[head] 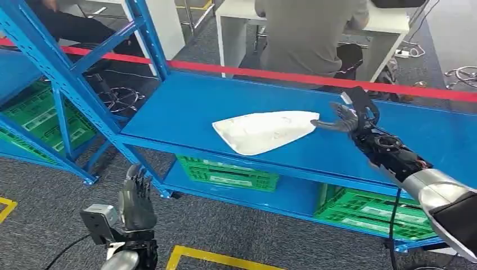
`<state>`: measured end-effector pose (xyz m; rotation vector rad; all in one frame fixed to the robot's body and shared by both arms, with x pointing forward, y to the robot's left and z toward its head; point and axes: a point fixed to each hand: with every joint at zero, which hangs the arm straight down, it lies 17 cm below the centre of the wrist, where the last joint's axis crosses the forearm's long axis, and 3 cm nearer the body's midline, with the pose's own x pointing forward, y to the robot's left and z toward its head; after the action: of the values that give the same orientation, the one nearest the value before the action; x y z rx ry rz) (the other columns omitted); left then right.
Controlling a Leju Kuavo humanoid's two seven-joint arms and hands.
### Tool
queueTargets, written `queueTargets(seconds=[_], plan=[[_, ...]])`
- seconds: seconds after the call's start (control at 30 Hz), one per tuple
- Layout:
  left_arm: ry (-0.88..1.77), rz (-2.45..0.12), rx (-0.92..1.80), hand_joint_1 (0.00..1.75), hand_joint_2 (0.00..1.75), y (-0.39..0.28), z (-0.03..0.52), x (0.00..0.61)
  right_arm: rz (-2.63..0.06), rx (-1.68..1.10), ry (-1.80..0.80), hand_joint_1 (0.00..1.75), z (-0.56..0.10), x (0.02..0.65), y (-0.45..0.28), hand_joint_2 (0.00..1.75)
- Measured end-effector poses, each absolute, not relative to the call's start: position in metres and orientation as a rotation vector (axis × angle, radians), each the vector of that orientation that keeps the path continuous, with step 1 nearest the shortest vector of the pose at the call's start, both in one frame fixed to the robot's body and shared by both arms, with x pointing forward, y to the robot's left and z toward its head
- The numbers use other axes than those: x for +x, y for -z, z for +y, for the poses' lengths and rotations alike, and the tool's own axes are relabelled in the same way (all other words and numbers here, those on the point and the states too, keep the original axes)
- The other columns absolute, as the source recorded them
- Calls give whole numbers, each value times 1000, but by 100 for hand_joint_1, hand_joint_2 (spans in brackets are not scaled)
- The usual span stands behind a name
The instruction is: Take the parts from the cabinet and place them on the table.
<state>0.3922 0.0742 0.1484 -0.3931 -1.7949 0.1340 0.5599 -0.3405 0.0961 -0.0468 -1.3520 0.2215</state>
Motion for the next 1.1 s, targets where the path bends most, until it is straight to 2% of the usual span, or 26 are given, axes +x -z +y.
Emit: queueTargets(seconds=[1.1], plan=[[-127,-1781,-393,0,0,-142,71,389,-1380,7,-264,0,-308,565,-104,175]])
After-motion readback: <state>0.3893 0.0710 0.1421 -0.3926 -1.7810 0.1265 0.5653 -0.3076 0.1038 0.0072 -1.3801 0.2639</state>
